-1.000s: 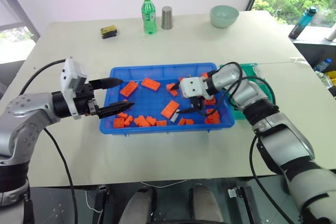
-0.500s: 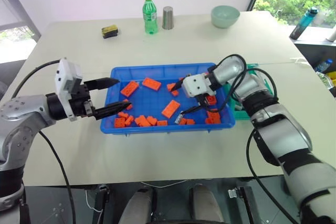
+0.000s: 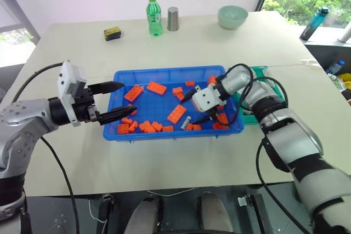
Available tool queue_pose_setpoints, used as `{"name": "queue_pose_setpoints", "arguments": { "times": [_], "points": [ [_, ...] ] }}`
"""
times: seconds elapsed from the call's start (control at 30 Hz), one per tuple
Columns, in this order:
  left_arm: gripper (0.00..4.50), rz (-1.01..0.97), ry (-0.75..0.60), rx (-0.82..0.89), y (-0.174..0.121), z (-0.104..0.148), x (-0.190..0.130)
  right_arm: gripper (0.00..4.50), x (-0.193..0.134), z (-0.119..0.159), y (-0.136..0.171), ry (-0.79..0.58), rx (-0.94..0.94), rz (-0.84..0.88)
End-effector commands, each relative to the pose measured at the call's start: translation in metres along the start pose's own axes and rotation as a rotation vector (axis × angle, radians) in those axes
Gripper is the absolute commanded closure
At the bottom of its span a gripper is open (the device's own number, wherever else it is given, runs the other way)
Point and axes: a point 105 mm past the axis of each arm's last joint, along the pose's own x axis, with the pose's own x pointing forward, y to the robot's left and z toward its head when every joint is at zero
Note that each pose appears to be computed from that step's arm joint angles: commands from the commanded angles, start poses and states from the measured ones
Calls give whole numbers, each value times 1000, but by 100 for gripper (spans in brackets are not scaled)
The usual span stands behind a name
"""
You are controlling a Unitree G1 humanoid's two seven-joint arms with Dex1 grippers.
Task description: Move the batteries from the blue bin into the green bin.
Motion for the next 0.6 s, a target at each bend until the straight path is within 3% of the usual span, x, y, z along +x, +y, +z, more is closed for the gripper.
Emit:
{"name": "queue_pose_setpoints", "arguments": {
  "times": [0.03, 0.4, 0.5, 0.57, 0.6],
  "points": [
    [0, -1, -22, 54, -3, 14, -3, 223, 8, -1, 11, -13, -10, 40],
    [0, 0, -23, 56, -2, 13, -3, 223, 11, -1, 23, -30, -16, 81],
    [0, -5, -24, 57, -2, 14, -1, 309, 13, 0, 27, -35, -21, 108],
    [0, -8, -26, 58, -2, 14, 0, 416, 14, 1, 26, -41, -16, 106],
    [0, -10, -27, 57, -1, 14, 0, 446, 15, 2, 25, -47, -9, 93]
  ]
}}
